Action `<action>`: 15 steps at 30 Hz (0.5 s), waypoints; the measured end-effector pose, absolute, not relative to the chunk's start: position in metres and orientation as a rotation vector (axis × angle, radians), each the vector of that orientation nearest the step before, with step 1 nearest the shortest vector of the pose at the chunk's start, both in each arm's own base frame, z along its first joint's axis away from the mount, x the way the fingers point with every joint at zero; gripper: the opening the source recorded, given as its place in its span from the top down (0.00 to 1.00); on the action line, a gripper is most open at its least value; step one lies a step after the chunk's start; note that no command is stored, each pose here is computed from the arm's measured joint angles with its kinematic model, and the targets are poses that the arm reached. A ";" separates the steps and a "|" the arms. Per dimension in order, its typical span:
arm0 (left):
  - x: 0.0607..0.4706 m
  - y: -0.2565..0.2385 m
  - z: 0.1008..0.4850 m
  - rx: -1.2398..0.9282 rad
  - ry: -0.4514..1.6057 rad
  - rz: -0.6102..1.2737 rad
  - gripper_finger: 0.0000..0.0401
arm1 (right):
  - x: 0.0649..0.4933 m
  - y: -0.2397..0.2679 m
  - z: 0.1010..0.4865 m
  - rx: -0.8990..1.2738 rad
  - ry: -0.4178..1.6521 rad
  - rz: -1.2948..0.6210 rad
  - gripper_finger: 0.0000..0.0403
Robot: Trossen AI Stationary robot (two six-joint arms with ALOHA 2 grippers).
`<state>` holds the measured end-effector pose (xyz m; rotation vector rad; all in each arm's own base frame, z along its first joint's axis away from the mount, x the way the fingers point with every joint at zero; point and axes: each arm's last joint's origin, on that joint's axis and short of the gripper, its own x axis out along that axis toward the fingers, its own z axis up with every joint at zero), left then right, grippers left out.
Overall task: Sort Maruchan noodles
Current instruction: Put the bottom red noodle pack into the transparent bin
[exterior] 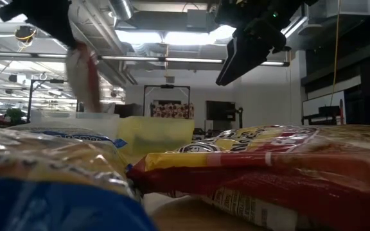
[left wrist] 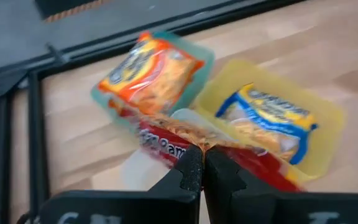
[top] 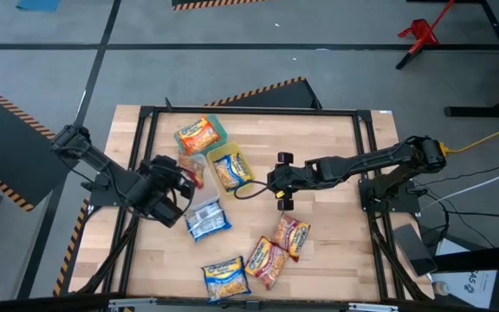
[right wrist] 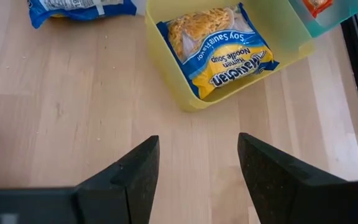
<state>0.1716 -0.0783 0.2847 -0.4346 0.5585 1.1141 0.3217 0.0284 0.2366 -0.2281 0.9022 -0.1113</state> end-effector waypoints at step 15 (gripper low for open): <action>0.194 -0.085 0.257 -0.369 0.633 1.231 1.00 | 0.322 0.029 0.237 -0.203 0.894 -0.120 0.49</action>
